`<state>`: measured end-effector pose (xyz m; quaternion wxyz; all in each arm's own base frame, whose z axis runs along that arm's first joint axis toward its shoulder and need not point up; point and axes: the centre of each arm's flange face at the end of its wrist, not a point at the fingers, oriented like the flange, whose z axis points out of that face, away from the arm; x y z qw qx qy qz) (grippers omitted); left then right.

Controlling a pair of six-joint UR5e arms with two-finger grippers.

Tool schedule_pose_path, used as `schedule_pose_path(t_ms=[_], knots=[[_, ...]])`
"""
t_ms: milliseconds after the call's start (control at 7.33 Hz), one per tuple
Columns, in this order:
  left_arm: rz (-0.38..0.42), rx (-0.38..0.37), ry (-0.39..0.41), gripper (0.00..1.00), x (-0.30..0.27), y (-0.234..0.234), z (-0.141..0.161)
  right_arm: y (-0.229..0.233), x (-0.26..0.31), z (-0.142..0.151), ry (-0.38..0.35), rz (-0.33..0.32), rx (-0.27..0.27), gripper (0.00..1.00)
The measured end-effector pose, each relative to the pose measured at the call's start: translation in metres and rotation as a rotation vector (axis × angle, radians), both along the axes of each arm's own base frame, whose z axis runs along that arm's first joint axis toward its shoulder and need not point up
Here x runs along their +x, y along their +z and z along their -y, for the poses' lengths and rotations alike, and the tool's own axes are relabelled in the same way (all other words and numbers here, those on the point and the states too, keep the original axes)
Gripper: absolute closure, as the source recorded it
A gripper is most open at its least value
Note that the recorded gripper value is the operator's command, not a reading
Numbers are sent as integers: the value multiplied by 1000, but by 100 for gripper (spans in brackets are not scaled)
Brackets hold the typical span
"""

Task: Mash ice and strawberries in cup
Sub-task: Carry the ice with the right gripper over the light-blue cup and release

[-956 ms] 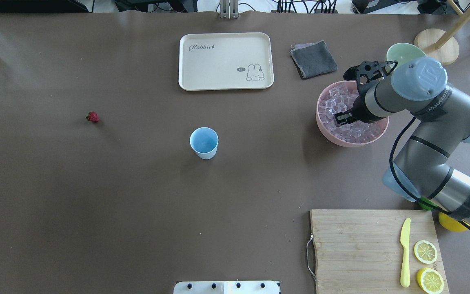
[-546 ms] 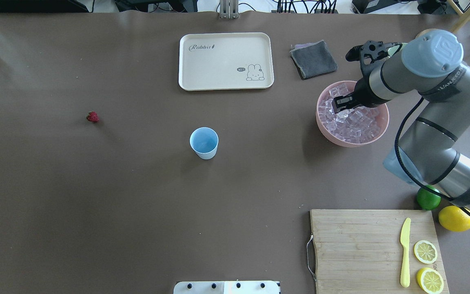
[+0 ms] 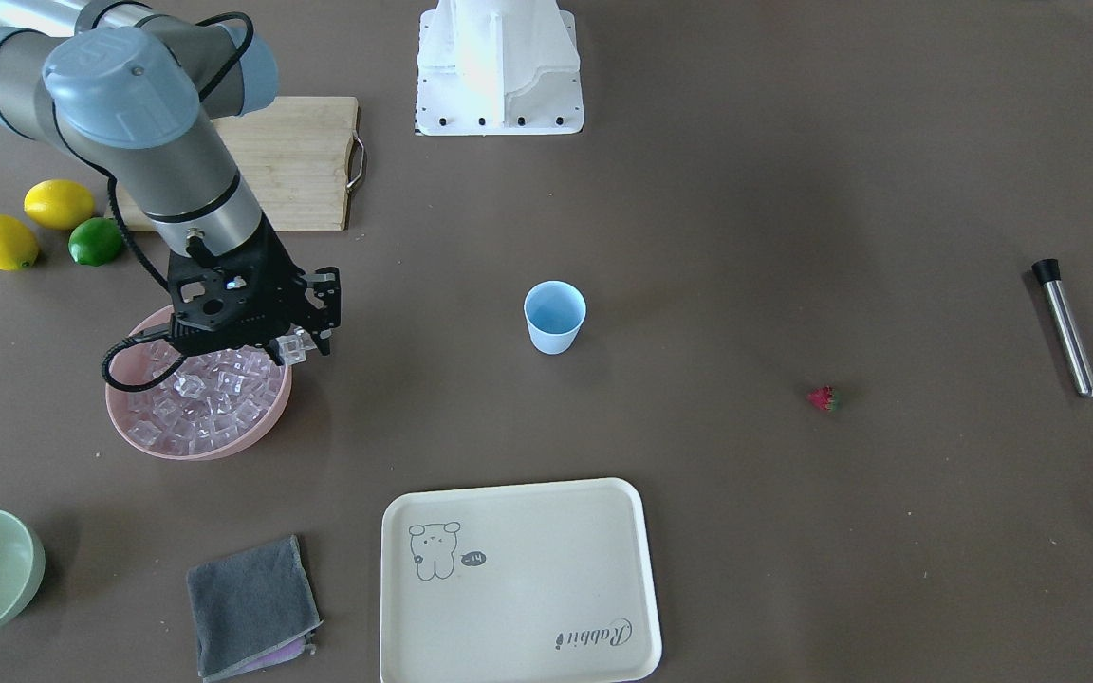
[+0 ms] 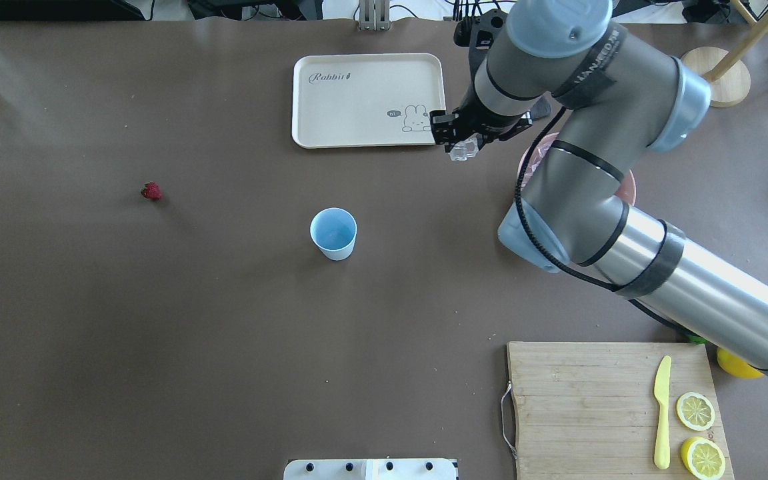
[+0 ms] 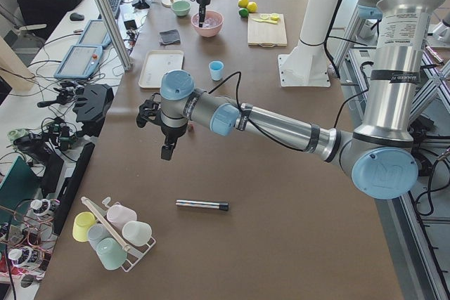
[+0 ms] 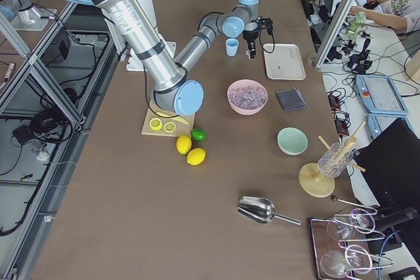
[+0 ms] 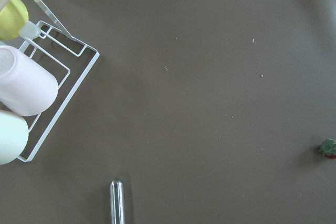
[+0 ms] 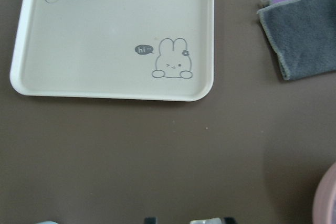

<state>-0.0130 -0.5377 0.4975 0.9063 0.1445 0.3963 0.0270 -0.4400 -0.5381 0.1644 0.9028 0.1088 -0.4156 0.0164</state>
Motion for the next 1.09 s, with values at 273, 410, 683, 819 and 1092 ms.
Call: schedule_pose_path(t_ms=[273,410,683,819,1092], knots=[[1,3,1,2,1,-1,2,-56,-75,-33,85,25,-52,100],[1,4,2,2,1,-2,3,-66,-102,-52,108,24,-58,100],[1,5,4,2,2,-2,6,-62,-140,-73,129,2,-48,100],[1,5,4,2,2,-2,7,-58,-156,-79,130,2,-41,100],[2,4,4,2,3,-2,13,-63,-177,-84,139,12,-36,90]])
